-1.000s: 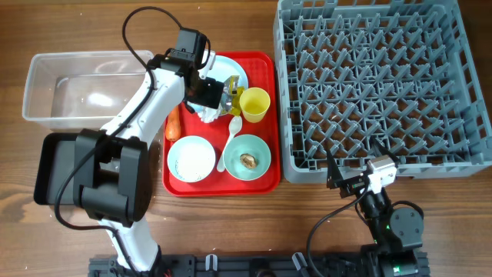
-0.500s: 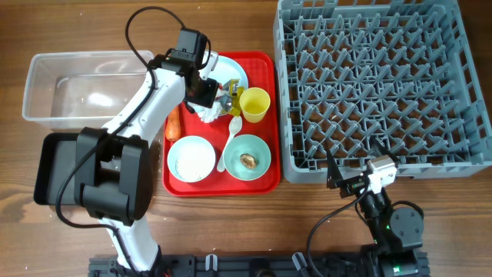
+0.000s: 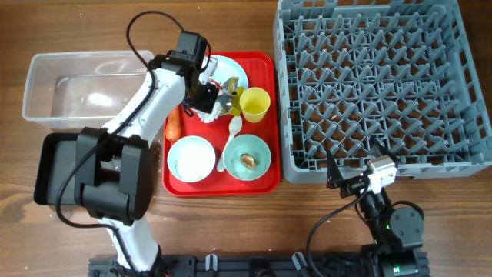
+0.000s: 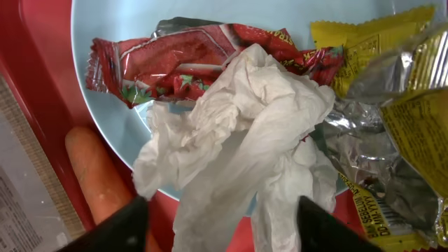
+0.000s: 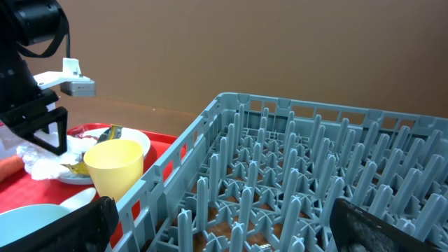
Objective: Sort waste into correct bins and load items into the dishwasher rack
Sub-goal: 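Close the left gripper on the white tissue and lift it, then carry the tissue left and release it into the clear bin, then return the left gripper to the plate and grasp the remaining tissue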
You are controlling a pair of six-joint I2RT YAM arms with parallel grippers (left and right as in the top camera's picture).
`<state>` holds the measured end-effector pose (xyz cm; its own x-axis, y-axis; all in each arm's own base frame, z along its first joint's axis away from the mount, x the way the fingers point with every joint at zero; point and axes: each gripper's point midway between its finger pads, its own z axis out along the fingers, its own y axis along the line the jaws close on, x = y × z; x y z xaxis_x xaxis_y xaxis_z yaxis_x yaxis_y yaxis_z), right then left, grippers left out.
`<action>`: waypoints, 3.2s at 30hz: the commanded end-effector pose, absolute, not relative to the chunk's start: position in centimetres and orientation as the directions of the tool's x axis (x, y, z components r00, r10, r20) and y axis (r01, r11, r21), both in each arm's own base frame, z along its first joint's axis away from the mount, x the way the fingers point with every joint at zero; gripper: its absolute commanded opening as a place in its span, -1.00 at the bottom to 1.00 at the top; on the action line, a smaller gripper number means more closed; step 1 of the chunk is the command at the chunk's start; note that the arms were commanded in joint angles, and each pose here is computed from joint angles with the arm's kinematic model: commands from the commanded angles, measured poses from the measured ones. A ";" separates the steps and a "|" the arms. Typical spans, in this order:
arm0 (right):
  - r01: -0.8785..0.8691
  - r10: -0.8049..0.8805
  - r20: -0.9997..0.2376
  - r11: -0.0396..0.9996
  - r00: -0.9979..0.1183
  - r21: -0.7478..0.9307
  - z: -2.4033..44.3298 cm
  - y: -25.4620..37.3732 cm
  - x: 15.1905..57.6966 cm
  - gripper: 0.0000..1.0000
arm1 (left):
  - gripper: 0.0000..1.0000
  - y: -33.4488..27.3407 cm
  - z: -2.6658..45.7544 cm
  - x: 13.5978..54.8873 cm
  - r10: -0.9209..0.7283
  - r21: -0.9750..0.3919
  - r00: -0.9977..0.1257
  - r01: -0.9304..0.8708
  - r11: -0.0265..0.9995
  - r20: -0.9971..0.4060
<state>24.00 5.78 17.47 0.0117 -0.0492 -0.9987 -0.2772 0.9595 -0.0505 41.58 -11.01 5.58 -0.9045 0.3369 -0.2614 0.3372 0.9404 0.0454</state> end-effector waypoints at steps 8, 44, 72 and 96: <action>-0.258 -0.057 -0.998 0.964 0.021 -0.061 17.6 5.4 24.1 1.00 | -0.92 -11.4 5.2 41.6 0.339 0.030 -0.905 0.343 0.939 -0.255; -0.258 -0.057 -0.998 0.964 0.021 -0.061 17.6 5.4 24.1 0.99 | -0.92 14.1 20.0 37.9 -0.540 0.004 -0.627 -0.655 0.756 -0.561; -0.258 -0.057 -0.998 0.964 0.021 -0.061 17.6 5.4 24.1 0.99 | 0.44 16.7 20.8 43.1 -0.588 -0.224 -0.503 -0.609 0.761 -0.633; -0.258 -0.057 -0.998 0.964 0.021 -0.061 17.6 5.4 24.1 0.99 | 0.59 -12.3 7.8 38.0 -0.104 -0.114 -0.977 -0.084 0.990 -0.185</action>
